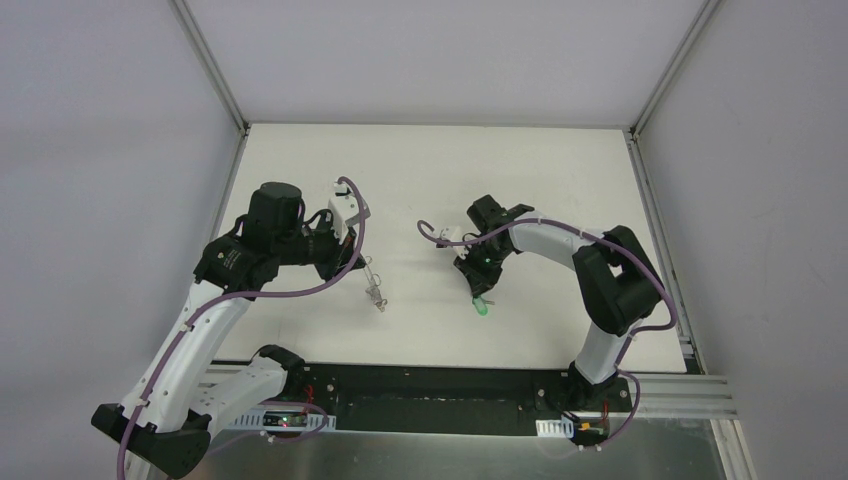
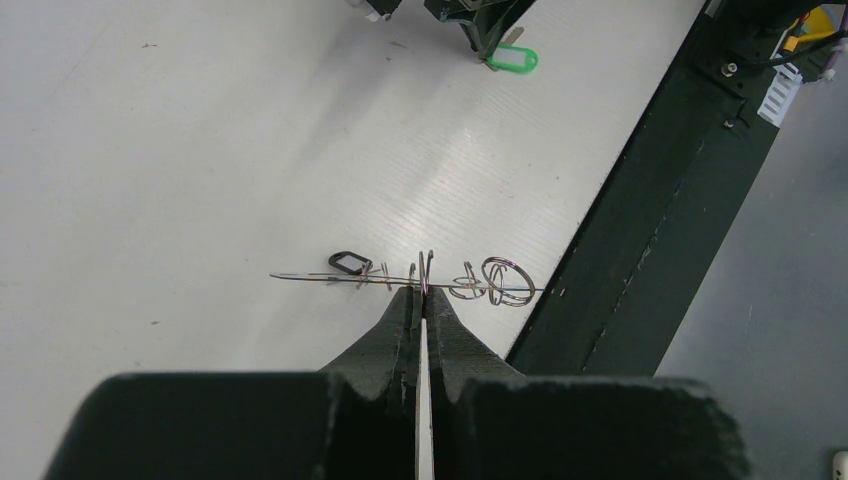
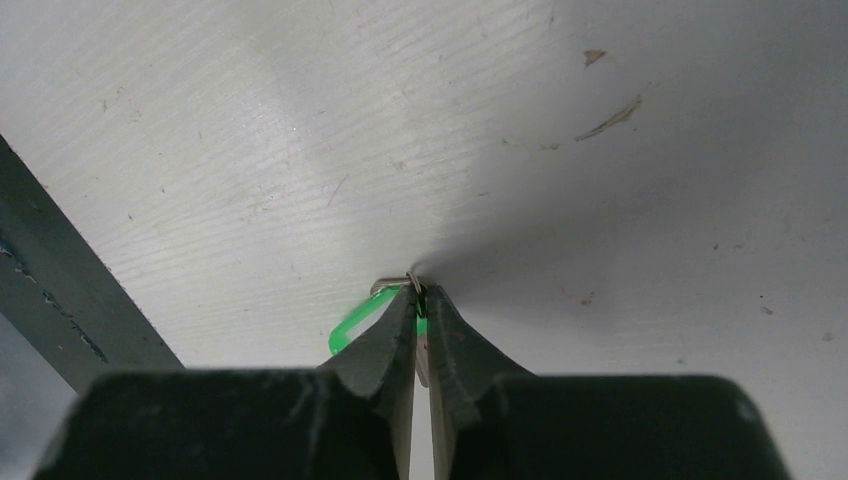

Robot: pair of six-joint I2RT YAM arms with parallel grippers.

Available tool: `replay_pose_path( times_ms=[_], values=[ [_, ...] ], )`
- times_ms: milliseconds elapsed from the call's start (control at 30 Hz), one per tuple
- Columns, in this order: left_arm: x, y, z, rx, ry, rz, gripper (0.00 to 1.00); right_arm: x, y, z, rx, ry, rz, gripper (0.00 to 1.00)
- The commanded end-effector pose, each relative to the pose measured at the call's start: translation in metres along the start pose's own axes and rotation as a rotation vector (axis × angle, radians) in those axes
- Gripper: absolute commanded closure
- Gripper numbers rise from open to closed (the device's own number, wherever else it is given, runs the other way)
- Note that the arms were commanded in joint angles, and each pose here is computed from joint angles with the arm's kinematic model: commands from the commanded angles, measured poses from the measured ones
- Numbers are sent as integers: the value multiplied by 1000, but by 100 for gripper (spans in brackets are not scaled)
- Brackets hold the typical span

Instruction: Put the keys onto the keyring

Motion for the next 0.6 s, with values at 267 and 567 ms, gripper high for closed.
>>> replay_pose_path(
  times_ms=[267, 567],
  values=[
    [5, -2, 0, -5, 38, -40, 100, 13, -15, 0, 32, 16, -73, 100],
    [5, 1, 1, -6, 34, -35, 100, 18, -28, 1, 36, 29, -130, 100]
  ],
)
Point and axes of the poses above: each gripper's point midway between its finger pads, its own y axis out along the fingers, its own z axis along the line the jaws close on, x = y × z, the point moved 6 cm from there along -y, back along the fingers, and after that the axes turned 13 degrees about -y, right-handed, at the moved point
